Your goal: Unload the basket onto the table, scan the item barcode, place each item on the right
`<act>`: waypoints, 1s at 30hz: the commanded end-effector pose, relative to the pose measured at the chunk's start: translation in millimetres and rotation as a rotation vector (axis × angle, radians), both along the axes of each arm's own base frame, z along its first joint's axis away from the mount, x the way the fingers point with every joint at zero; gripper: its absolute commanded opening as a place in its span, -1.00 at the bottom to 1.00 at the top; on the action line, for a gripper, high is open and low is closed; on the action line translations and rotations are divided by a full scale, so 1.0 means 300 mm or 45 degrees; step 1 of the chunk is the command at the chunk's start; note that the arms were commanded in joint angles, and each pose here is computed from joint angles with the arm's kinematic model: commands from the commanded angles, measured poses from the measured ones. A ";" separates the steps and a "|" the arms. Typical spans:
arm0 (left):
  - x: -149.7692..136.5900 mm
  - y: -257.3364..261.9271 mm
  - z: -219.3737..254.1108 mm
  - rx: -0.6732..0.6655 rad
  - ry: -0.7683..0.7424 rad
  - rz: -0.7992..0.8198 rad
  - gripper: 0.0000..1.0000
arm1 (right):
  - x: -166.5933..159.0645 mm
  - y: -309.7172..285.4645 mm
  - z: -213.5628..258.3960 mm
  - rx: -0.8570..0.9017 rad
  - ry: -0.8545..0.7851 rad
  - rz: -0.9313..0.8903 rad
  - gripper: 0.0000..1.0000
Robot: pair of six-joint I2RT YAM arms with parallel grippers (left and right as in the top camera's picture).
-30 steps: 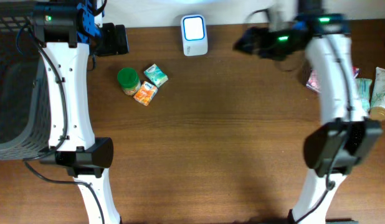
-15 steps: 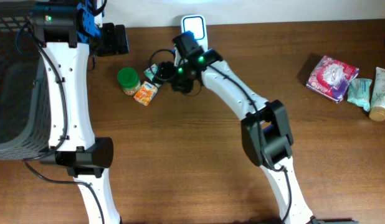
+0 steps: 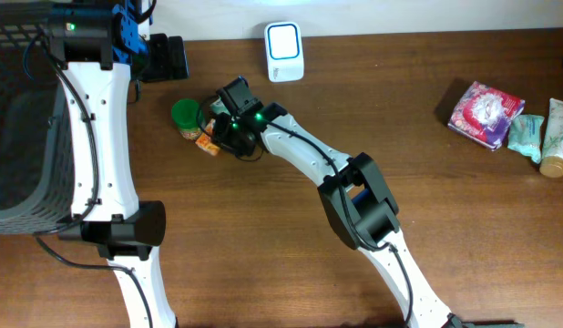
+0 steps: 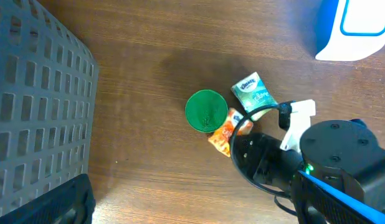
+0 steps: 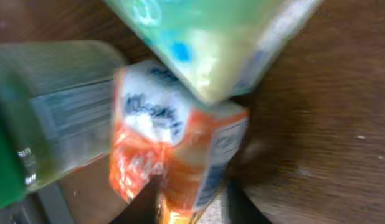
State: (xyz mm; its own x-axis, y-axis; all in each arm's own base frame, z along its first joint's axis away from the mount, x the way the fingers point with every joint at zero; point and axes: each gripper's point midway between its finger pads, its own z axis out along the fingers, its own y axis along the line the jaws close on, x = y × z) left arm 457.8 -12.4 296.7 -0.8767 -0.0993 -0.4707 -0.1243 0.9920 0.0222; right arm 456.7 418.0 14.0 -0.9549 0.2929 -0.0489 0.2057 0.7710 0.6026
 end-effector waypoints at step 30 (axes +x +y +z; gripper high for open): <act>-0.006 0.004 0.027 0.010 -0.028 -0.002 0.98 | -0.172 -0.515 0.217 -0.921 -0.061 0.575 -0.01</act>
